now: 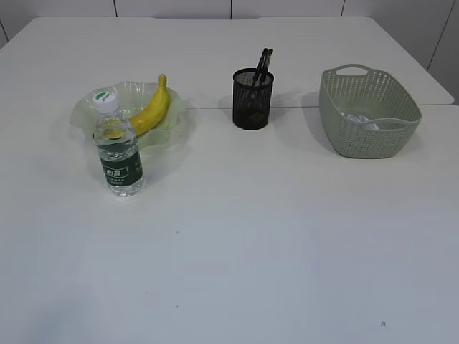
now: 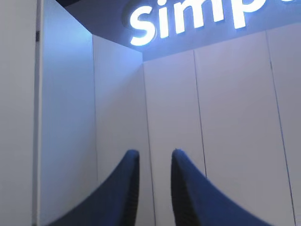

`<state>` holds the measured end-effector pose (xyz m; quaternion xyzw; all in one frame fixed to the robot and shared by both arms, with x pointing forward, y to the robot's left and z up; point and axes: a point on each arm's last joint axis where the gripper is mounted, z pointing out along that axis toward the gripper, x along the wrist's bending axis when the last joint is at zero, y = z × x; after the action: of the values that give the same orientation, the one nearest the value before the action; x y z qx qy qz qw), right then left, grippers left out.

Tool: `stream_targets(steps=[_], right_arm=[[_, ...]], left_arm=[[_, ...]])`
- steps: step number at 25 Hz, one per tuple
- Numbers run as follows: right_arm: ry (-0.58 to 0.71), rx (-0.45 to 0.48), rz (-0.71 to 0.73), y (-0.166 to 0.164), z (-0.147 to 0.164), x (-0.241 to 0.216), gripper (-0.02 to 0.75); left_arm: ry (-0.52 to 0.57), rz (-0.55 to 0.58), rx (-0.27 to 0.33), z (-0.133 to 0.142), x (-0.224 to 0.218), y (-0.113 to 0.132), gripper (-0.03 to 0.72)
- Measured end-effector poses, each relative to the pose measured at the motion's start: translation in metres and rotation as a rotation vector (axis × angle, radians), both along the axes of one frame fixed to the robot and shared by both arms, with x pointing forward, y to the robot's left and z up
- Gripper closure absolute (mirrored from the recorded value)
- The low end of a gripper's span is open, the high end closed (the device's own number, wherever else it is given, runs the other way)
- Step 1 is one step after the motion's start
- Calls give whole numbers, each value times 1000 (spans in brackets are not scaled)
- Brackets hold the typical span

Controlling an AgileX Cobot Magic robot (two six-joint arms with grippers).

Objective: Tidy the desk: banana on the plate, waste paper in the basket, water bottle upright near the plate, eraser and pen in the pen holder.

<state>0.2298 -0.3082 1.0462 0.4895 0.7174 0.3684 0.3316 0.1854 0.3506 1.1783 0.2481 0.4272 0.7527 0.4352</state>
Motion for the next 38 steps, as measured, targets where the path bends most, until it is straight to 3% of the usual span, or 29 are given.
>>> stream_targets(steps=[9, 16, 24, 38], right_arm=[[0, 0, 0, 0, 0, 0, 748], [0, 0, 0, 0, 0, 0, 748], [0, 0, 0, 0, 0, 0, 748], [0, 0, 0, 0, 0, 0, 748]], left_arm=[[110, -66, -64, -39, 36, -5, 543], [129, -144, -78, -54, 50, -11, 543], [141, -195, -165, -71, 62, -13, 543], [112, -279, -109, -81, 71, -22, 543]])
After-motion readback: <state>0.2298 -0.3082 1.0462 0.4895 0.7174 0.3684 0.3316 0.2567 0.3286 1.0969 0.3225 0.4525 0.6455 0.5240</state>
